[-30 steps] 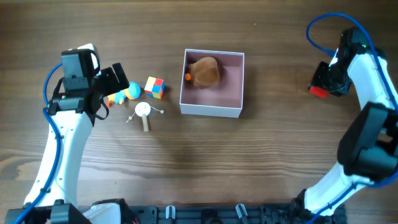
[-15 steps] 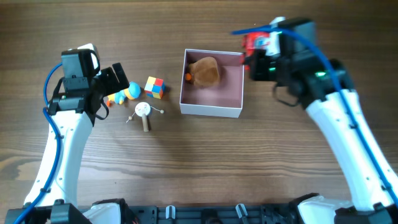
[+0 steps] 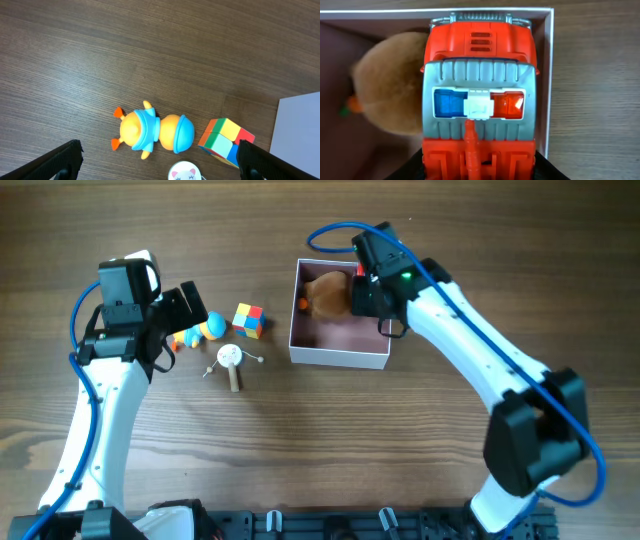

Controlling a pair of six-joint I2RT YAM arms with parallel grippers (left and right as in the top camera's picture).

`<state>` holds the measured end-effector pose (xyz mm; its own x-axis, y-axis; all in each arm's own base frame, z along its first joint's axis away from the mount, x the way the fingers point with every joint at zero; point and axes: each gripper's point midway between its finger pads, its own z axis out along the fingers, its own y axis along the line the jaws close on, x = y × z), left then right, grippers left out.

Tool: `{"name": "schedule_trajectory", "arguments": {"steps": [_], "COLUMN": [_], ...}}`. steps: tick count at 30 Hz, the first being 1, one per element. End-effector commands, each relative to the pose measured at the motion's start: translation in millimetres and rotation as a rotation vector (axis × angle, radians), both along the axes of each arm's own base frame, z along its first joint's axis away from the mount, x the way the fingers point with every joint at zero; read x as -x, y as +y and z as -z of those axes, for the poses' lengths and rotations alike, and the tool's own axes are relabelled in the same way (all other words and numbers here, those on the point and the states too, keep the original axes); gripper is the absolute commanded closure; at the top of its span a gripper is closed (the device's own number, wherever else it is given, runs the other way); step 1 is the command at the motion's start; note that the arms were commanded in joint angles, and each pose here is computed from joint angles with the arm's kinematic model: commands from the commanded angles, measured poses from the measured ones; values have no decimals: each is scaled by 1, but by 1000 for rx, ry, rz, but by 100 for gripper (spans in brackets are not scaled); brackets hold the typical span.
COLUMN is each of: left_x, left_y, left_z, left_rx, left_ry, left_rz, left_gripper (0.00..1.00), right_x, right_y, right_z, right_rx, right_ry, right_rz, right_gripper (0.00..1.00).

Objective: Pack container
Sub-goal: 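Lower the red fire truck into the box beside the plush and release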

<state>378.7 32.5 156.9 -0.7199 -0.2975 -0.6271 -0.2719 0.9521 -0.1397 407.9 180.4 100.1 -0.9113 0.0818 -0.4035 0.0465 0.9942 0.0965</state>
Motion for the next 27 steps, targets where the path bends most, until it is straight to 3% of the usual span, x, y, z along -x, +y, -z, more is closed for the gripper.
{"name": "schedule_trajectory", "arguments": {"steps": [1, 3, 9, 12, 14, 22, 27], "left_x": [-4, -4, -4, -4, -4, -4, -4], "left_y": [3, 3, 3, 3, 3, 3, 3], "left_z": [-6, -6, -6, -6, -6, -6, -6], "left_rx": [-16, -16, -16, -16, -16, -16, -16], "left_ry": [-14, -14, -14, -14, -14, -14, -14], "left_rz": [2, 2, 2, 2, 2, 2, 2], "left_gripper": [0, 0, 0, 0, 0, 0, 0], "right_x": [-10, -9, -11, -12, -14, -17, -20], "right_y": [-6, -6, -5, -5, -4, -6, -4], "right_z": [0, 2, 2, 1, 0, -2, -34], "right_rx": [20, 23, 23, 23, 31, 59, 60], "right_ry": [-29, -25, -29, -35, -46, -66, -124], "right_rz": [44, 41, 38, 33, 10, -14, -72], "right_gripper": [77, 74, 52, 47, 37, 34, 36]}}
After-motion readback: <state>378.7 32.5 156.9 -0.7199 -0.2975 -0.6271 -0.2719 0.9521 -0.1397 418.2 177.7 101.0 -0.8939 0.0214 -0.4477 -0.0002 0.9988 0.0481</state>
